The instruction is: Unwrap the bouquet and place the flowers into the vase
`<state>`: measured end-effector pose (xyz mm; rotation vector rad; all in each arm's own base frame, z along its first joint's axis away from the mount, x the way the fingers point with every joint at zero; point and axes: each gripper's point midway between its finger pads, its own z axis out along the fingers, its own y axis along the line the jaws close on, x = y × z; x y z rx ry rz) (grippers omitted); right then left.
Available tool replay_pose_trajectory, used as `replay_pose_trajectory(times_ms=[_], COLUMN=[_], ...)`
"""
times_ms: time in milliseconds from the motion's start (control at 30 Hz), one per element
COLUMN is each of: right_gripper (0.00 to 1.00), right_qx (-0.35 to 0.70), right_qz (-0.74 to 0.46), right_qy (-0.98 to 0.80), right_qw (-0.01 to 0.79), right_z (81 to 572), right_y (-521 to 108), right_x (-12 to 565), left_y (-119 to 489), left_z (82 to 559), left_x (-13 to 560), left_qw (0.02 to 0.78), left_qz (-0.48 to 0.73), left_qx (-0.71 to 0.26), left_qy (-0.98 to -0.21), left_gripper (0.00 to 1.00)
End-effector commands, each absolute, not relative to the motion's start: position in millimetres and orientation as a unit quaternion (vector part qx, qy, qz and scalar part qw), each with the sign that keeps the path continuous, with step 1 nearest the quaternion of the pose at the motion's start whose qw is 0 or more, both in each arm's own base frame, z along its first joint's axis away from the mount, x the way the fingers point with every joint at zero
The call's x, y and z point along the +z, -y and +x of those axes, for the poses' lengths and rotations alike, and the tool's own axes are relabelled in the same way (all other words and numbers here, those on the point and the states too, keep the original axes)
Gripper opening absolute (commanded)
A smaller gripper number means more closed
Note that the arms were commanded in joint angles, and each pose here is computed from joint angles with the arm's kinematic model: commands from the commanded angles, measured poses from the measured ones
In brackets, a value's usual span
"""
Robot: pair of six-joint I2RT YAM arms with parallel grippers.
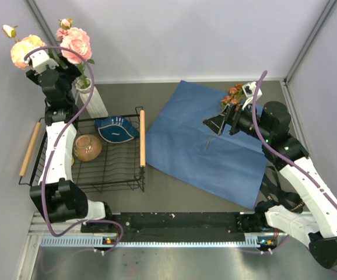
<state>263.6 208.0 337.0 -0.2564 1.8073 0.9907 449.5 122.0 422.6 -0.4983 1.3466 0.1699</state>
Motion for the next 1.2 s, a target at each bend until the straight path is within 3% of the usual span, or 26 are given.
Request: replay_pose_trajectory(times_ms=[0, 633, 833, 1167], right_gripper=[0.99, 0.99, 0.99, 0.99], right_qx=[0.417, 0.419, 0.42, 0.422], right_qz=[-0.109, -0.108, -0.108, -0.107], right_qy=[-0.735, -0.734, -0.736, -0.739], right_qw=[0.524, 0.523, 0.521, 0.515], right_z=[264, 263, 264, 264], right_y=[-206, -206, -207, -208], right_x=[351, 351, 350, 347], left_y=[-115, -110, -99, -86], left_z=[435, 426, 414, 374], left_x=[433, 445, 457, 442], left_qw=[0.749, 0.728, 0.716, 0.669], left_qz=[-0.232, -0.236, -0.241, -0.28], left_qx=[0.065, 0.053, 0.021, -0.013], left_qy=[-0.618, -0.641, -0.655, -0.688], left_gripper=[0.9, 0.85, 0.91, 0.91])
